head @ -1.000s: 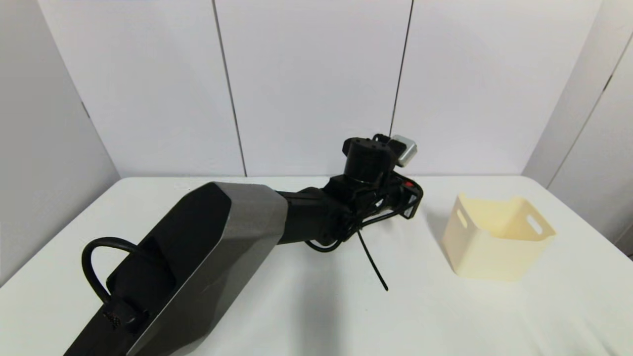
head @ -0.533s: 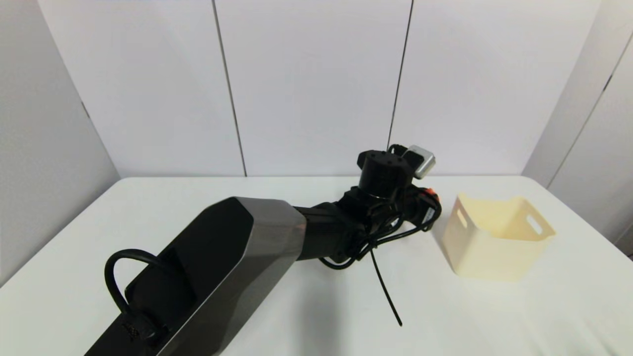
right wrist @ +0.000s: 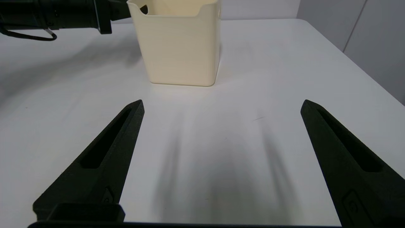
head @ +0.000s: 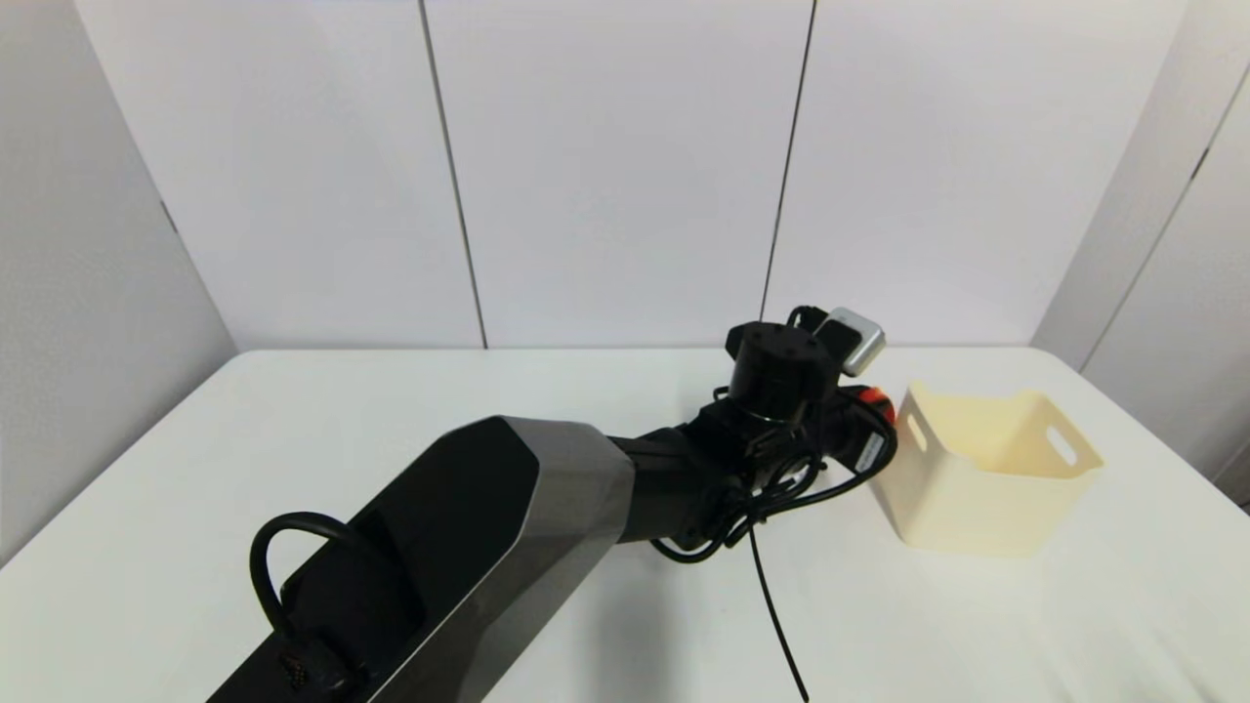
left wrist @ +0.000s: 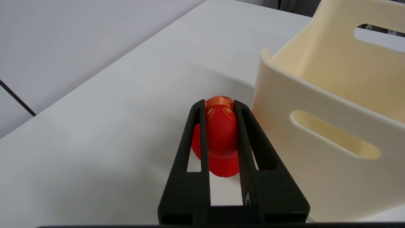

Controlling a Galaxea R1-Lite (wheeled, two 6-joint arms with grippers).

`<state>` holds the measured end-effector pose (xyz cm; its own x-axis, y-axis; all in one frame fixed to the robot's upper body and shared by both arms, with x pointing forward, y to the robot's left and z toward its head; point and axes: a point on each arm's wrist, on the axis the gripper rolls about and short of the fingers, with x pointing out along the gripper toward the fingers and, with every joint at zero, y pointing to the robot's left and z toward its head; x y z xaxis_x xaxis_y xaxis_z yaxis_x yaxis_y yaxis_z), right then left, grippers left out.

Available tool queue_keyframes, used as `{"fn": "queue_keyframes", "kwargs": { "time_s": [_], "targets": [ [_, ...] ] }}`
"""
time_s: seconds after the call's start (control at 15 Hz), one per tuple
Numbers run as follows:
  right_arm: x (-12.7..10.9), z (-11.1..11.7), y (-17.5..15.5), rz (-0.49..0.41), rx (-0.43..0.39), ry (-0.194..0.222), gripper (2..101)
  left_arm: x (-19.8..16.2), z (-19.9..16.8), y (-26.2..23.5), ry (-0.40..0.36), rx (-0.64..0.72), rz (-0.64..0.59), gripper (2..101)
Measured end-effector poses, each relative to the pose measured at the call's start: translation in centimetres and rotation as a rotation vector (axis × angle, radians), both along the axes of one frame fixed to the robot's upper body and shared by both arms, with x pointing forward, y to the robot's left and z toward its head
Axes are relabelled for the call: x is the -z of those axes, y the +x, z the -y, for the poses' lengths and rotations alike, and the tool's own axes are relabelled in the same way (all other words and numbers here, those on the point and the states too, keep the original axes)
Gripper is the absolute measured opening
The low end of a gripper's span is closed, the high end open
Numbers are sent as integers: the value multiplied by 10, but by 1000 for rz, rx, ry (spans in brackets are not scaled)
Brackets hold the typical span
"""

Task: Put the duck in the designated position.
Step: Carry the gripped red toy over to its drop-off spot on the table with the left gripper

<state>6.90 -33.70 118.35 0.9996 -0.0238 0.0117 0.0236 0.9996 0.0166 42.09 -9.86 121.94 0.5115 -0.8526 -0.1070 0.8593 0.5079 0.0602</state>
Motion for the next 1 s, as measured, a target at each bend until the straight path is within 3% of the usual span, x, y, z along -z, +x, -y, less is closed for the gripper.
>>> {"fn": "queue_keyframes", "kwargs": {
  "time_s": [1.0],
  "targets": [
    [0,0,0,0,0,0,980,24,-8,26,-71,-45,54,172]
  ]
}}
